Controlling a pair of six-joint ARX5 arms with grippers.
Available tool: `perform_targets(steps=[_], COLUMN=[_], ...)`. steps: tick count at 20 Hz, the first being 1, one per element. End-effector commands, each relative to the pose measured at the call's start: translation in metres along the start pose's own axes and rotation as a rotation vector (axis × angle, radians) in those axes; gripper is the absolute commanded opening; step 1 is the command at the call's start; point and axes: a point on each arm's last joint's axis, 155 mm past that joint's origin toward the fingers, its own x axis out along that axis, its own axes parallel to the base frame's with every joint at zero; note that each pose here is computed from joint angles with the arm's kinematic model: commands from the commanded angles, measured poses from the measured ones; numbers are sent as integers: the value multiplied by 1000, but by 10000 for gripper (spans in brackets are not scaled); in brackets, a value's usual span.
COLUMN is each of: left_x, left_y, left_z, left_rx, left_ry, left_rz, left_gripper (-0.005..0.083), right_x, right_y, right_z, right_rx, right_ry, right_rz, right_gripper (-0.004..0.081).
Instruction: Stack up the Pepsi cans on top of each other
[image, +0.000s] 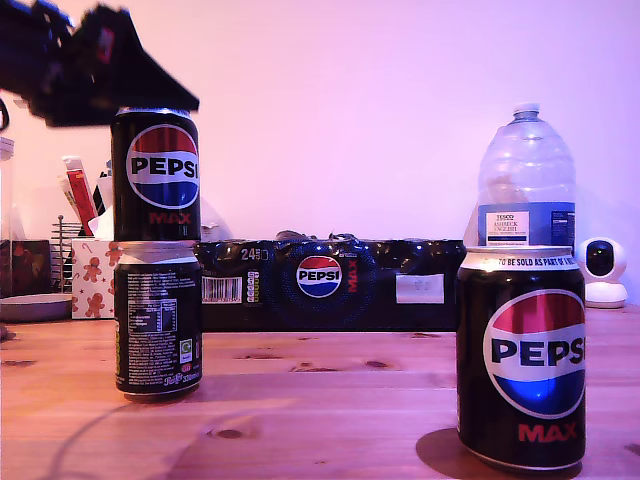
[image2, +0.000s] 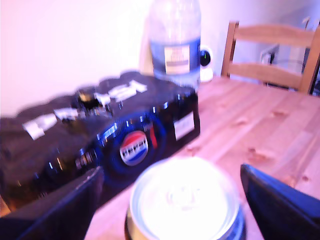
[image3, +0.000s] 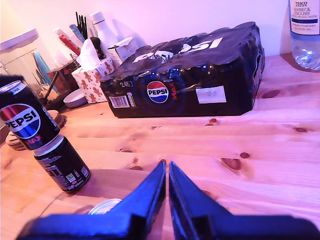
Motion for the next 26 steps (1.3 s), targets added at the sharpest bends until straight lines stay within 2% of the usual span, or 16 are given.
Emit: perform_targets(steps=[1,7,9,10,11,13,14,15,17,20,26], left_x=[-2,-20,-29,-34,-39,-50,-55,-60,-69,-73,-69], left_y=[-1,-8,-11,-13,-15,-20,-23,-25,-29,-32,-32], left_z=[15,53,66,73,80,94,100,106,116,114,98], left_rx=[16,50,73,75,73,67,80,91,98,25,-18], left_ry=[-35,-130,-165,-183,-202,-241,-261,-278,-307,-294,-231], left_rz=[-1,9,14,17,19,19,18,20,21,10,6], left_gripper=[793,792,753,686,582,229,85,-4,-22,-22,-22], right_x=[-1,-1,-1,-1,-1,-2,-3,-3,-2,1,2], right_y=[3,7,11,15,17,28,34,37,34,27,54], right_z=[6,0,-1,-2,-5,-11,-13,-16,-18,-19,-47], right_rx=[-12,41,42,42,46,47,45,47,21,-13,28], right_ry=[-12,12,20,25,38,63,73,87,89,85,212], right_rz=[9,32,56,75,87,140,169,180,158,113,228], right_gripper=[-11,-11,-11,-11,-11,-11,-11,-11,-12,-12,-12])
